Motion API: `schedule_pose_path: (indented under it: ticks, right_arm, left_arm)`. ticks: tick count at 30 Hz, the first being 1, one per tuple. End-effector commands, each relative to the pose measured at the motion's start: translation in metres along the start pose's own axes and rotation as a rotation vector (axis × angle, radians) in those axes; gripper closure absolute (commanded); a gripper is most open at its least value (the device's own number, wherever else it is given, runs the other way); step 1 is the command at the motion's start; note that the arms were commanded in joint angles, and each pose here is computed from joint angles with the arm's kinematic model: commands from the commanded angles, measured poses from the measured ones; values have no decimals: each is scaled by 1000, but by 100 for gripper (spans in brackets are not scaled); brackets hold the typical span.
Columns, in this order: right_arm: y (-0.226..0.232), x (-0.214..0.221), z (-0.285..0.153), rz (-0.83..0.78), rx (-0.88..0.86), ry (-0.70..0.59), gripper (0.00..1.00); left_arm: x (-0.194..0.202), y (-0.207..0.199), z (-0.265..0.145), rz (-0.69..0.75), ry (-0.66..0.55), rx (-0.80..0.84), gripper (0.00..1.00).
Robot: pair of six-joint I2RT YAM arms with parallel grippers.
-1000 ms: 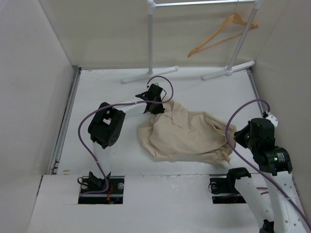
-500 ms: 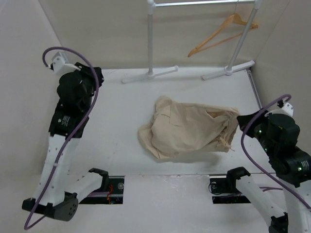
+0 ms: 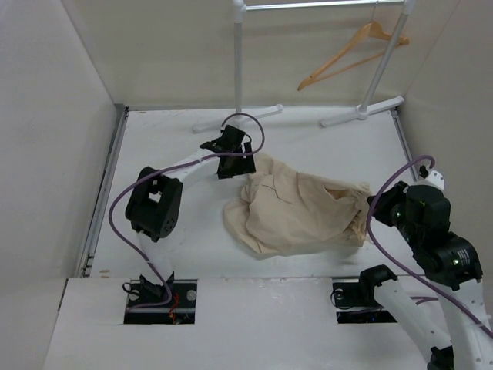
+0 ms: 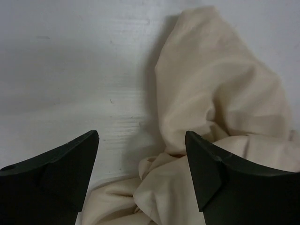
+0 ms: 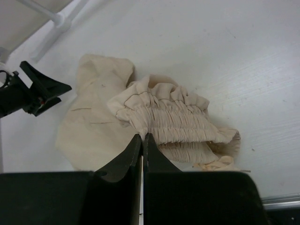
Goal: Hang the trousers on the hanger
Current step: Flatten out the trousers at the center of the board.
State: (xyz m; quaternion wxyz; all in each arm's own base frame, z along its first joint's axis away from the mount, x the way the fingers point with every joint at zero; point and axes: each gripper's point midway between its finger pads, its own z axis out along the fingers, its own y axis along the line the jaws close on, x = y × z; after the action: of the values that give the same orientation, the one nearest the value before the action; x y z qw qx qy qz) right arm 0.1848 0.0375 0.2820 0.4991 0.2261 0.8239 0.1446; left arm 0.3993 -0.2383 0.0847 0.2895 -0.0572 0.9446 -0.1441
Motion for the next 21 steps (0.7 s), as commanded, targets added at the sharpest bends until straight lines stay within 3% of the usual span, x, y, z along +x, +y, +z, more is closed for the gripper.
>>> schedule_pose_path:
  ticks: [1,10,13,15,18,21]
  right_arm:
    - [-13,6,-2,4,22,-15,100]
    - [-36,37,3,38,66,32,100]
    - [-36,41,7,42,61,45,100]
    - [-34,39,8,42,56,42,100]
    - [-30,37,9,38,43,45,100]
    - [-27,33,9,36,32,34,100]
  left_arm:
    - [-41,-41,-20,16,-105,157,26]
    - [-11,-52,48,4,27,200,26]
    - [-6,-60,61,-2,50,211,30]
    - [-7,-60,69,-2,48,199,44]
    - [-26,-48,65,-45,-24,133,86]
    - [-74,-31,15,-121,-192,93,93]
